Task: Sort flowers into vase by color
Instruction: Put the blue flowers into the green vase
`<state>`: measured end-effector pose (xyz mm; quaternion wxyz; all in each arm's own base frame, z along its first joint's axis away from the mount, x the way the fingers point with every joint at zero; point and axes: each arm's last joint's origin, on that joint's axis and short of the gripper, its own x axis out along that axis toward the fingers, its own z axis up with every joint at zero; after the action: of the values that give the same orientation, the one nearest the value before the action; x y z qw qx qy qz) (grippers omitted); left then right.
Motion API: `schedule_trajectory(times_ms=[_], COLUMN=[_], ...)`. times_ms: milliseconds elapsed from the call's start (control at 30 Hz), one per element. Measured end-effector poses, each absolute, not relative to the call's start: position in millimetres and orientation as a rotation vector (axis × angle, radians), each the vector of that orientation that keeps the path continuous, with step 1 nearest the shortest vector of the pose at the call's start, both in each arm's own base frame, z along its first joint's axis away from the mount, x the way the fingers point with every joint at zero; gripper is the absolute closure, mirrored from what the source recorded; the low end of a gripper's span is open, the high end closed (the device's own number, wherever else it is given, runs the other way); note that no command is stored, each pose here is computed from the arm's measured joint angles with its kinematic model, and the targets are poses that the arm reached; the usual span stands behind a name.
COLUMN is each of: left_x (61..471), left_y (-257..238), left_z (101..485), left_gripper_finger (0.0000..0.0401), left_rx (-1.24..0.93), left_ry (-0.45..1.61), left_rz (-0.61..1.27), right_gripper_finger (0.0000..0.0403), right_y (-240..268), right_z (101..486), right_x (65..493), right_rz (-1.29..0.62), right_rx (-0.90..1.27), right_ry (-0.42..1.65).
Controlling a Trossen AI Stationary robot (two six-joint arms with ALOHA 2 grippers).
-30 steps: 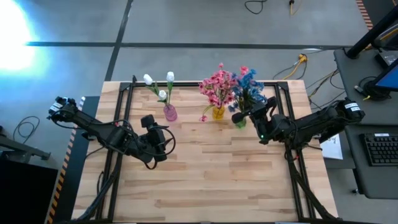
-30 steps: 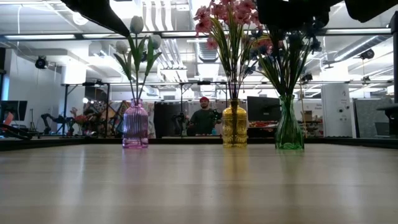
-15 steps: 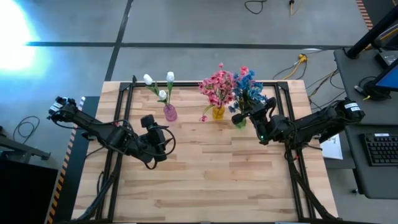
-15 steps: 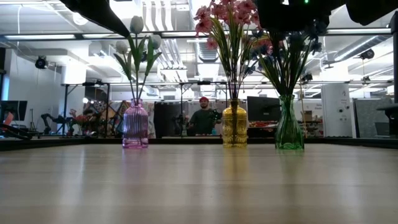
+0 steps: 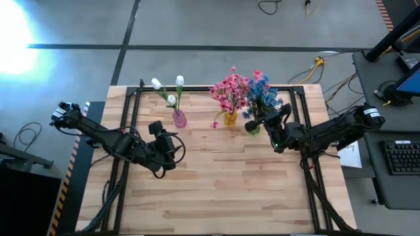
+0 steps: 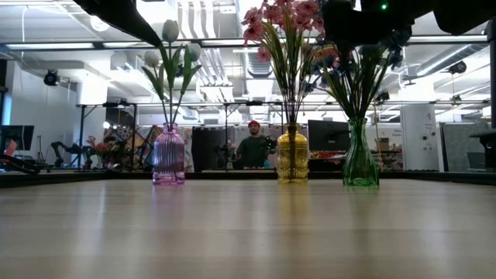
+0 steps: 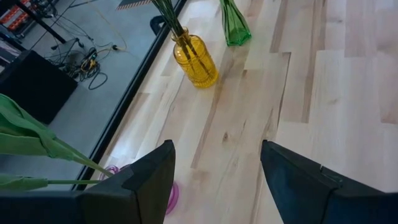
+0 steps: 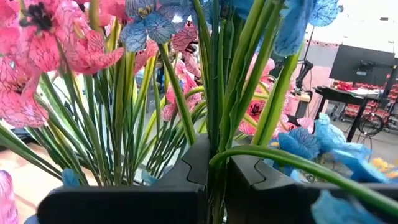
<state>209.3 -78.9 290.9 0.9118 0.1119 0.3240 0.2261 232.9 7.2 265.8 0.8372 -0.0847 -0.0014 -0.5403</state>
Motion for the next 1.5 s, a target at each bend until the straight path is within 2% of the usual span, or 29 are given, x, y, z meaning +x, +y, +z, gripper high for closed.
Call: schedule_trajectory(times_ms=[1133,1500], left_x=[209.4,209.4], left_y=[-78.9,-79.0], left_z=[290.9,290.9], left_gripper_finger=[0.0179,0.0179], left_rx=[0.226,0.226], left_ry=[0.667,0.667], left_rz=[0.466,0.466], right_gripper_finger=[0.0385,0.0385], right_y=[6.9,7.2], right_z=[249.5,233.7], right_x=[230.9,232.8], right_rz=[-1.140,-1.128], right_rx=[-0.147,-0.101], right_ry=[0.016,0.061])
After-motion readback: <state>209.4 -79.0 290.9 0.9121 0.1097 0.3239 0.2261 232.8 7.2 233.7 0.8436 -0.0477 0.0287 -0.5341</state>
